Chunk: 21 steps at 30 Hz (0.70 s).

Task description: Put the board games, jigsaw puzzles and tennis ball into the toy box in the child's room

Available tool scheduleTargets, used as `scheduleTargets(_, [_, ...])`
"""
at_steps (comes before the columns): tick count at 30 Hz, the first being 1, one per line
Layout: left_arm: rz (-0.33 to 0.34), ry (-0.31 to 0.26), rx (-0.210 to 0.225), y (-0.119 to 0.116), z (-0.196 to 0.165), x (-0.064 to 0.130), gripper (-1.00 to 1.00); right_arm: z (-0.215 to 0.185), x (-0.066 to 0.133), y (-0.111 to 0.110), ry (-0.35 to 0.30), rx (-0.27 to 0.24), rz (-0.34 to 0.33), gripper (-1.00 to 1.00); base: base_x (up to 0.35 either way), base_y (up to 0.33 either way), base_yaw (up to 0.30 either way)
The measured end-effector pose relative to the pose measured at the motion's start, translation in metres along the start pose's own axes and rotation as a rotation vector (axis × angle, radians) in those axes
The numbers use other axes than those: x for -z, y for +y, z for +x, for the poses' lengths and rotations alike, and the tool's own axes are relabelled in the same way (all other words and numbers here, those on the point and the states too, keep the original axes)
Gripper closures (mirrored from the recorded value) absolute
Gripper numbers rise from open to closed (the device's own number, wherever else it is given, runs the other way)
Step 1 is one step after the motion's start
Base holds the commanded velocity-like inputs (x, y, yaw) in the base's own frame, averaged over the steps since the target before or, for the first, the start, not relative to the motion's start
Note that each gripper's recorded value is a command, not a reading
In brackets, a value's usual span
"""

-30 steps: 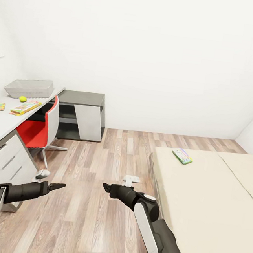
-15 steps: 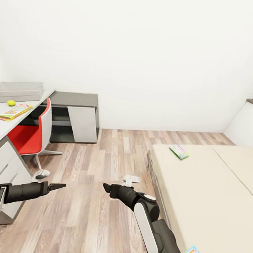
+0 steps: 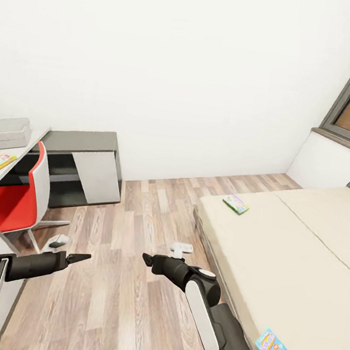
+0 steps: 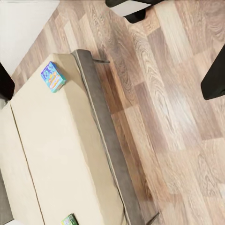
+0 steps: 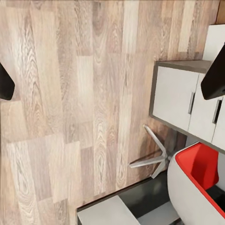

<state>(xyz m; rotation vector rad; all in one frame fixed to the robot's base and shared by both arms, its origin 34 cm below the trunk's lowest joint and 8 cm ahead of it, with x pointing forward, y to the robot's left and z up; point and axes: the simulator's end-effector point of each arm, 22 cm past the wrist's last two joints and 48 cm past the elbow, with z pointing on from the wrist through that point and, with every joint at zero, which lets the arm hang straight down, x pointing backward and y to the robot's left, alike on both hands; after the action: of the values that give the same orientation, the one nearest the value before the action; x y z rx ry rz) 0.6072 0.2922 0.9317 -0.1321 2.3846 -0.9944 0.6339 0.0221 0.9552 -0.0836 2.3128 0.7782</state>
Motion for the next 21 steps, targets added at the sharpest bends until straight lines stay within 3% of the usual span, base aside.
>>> scheduleTargets(21, [0.002, -0.001, -0.002, -0.0012, -0.0004, 0.0003, -1.0, 0.0006, 0.0001, -0.0001, 0.001, 0.0, 0.001, -1.0, 0.197, 0.187, -0.274])
